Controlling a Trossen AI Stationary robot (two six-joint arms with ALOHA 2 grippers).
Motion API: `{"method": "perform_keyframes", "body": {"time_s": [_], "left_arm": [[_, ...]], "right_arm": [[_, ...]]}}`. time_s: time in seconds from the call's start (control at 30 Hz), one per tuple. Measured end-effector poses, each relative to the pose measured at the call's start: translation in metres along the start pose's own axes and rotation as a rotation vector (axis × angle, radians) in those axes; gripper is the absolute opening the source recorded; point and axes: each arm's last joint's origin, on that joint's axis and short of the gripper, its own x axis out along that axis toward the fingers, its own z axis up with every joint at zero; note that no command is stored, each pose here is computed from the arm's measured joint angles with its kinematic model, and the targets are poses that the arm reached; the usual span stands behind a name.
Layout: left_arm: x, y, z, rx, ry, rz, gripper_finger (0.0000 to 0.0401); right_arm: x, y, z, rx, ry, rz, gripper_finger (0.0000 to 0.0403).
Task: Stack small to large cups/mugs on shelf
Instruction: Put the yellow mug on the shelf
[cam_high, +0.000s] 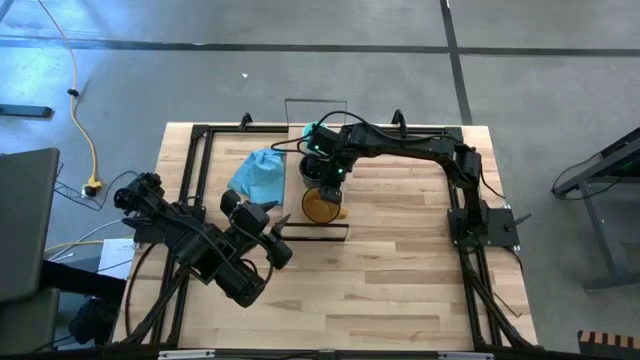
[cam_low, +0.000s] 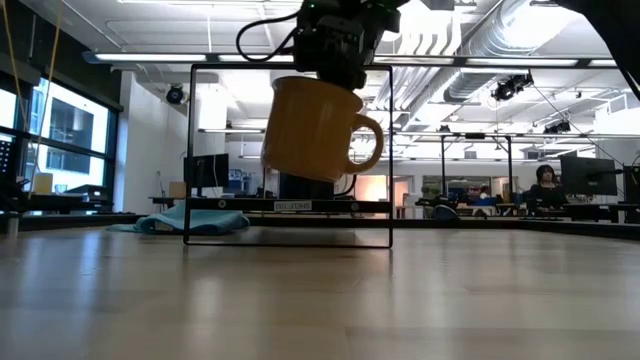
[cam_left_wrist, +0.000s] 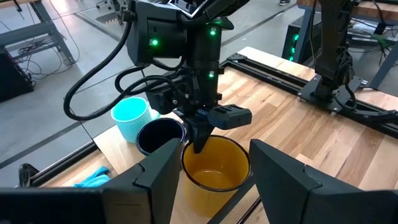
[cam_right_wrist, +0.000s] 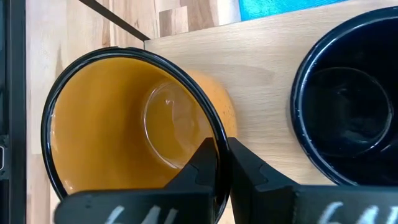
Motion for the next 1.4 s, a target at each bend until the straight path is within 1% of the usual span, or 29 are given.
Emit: {"method": "perform_keyframes", "body": {"time_s": [0.6, 0.83, 1.07, 1.27, 1.4], "left_arm": [[0.0, 0.0, 0.0, 0.0, 0.0, 0.0, 0.0182], [0.0, 0.0, 0.0, 0.0, 0.0, 0.0, 0.0182], [0.0, 0.0, 0.0, -0.003, 0.0, 0.0, 0.0182], [0.0, 0.0, 0.0, -0.003, 0.001, 0.0, 0.0182], [0.0, 0.0, 0.0, -0.002, 0.01, -0.003, 0.0182]], "right_arm": [[0.0, 0.001, 0.0, 0.004, 0.002, -0.011, 0.0], [0.003, 0.01, 0.001, -0.033, 0.003, -0.013, 0.0], [0.002, 0.007, 0.003, -0.029, -0.016, -0.02, 0.0], [0.015, 0.005, 0.002, -0.018, 0.016, -0.002, 0.0], [0.015, 0.005, 0.003, -0.024, 0.003, 0.0, 0.0]]}}
